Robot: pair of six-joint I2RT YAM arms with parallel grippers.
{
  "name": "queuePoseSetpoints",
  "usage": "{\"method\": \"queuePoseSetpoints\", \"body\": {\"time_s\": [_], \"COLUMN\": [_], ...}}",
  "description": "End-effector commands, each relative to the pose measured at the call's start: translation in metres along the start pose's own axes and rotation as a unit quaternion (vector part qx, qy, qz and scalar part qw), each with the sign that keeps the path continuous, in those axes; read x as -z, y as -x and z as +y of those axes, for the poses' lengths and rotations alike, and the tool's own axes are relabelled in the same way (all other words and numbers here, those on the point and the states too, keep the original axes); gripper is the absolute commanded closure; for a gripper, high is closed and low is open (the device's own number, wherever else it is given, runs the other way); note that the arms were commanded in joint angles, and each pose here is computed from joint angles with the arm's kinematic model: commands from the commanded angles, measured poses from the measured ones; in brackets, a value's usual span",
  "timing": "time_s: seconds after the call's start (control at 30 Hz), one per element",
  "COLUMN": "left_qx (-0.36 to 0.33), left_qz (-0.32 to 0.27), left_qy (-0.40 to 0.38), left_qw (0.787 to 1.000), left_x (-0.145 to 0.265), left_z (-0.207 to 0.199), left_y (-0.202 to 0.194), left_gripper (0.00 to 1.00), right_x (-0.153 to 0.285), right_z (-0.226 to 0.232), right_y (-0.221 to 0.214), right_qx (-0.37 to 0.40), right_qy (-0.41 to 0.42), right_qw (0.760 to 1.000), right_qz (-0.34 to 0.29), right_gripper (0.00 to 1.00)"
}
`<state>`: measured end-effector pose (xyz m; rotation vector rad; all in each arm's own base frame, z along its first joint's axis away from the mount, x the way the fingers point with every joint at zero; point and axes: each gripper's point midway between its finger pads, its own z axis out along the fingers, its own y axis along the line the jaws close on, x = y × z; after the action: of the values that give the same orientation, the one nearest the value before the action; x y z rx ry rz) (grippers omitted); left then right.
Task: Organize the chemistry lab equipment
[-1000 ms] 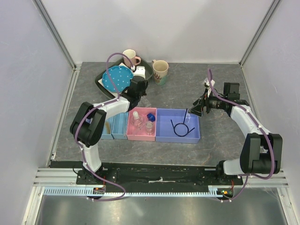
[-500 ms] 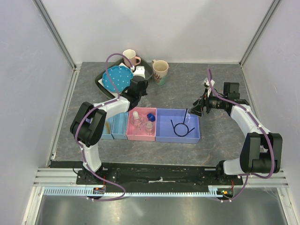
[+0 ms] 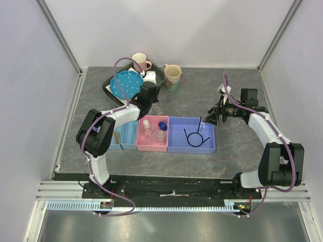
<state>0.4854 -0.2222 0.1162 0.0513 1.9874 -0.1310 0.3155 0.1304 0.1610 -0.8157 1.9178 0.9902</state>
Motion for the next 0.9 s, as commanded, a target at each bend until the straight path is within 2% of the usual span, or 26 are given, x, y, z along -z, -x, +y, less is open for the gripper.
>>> {"method": "queuePoseSetpoints", "body": {"time_s": [0.0,0.87], "left_qx": [0.005,-0.009], "left_qz": [-0.025,-0.026], "left_qy": [0.015,0.010], "left_qw": [1.000,1.000], "left_x": [-0.008,-0.002], "left_z": [0.002,0.007], "left_y": [0.016,0.006], "left_gripper": [0.98,0.97], "right_x": [0.002,0.002], "right_z": [0.001,0.004], "right_y": [0.020,0.019], "right_qx": [0.035,0.036], "right_qy": [0.013,0.023], "right_qw": [0.999,0.999], "right_qz": [-0.019,-0.018], "right_gripper": [0.20,0.20]}}
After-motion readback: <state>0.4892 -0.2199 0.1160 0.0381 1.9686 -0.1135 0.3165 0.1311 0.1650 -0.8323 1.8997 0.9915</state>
